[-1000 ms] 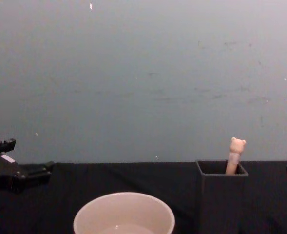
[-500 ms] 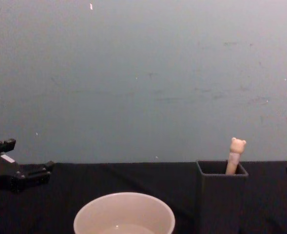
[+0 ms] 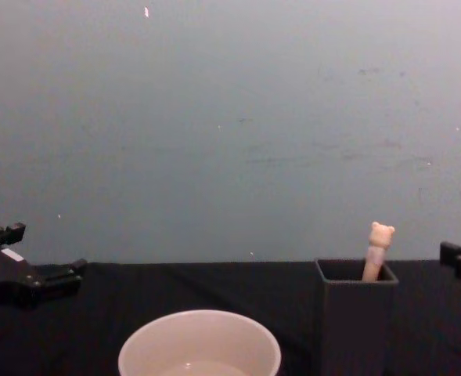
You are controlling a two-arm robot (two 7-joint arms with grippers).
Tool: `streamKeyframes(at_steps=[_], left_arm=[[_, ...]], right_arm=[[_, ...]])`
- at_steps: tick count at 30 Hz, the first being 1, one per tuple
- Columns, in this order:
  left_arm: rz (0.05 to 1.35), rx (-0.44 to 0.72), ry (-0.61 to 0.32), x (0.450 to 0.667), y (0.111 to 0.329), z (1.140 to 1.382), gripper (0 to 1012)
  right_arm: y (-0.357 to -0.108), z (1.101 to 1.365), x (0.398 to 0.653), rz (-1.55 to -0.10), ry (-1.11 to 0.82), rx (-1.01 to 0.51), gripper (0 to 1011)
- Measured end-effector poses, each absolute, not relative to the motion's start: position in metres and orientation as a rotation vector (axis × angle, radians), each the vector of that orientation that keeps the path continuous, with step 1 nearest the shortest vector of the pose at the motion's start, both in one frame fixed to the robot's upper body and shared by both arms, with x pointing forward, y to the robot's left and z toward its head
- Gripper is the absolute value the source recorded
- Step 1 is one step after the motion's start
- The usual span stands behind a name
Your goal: Pick up the stirring spoon with one hand, stir inside the cup, then place it back in its original position.
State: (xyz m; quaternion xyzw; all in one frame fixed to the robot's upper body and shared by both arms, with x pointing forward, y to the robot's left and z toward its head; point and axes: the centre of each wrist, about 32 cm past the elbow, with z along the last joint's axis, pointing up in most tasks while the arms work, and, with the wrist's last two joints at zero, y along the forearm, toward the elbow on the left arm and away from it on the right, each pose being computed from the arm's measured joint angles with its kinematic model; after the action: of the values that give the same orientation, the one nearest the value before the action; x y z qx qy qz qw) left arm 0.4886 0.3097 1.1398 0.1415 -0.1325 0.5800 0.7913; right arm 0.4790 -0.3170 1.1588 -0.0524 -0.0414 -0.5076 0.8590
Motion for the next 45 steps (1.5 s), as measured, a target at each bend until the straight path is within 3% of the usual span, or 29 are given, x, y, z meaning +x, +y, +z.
streamKeyframes(at_steps=[11, 18, 31, 45], left_arm=[[1.248, 0.305, -0.285, 0.489, 0.31, 1.14, 1001], [1.248, 0.304, -0.285, 0.489, 0.31, 1.14, 1001], [1.248, 0.304, -0.285, 0.489, 0.31, 1.14, 1001], [1.248, 0.304, -0.285, 0.489, 0.31, 1.14, 1001]], right_arm=[[-0.316, 1.165, 0.483, -0.867, 0.142, 0.042, 1000], [-0.306, 1.161, 0.493, -0.791, 0.193, 0.048, 1002], [-0.286, 1.155, 0.517, -0.756, 0.158, 0.018, 1002], [-0.279, 1.15, 0.527, -0.751, 0.111, 0.011, 1000]])
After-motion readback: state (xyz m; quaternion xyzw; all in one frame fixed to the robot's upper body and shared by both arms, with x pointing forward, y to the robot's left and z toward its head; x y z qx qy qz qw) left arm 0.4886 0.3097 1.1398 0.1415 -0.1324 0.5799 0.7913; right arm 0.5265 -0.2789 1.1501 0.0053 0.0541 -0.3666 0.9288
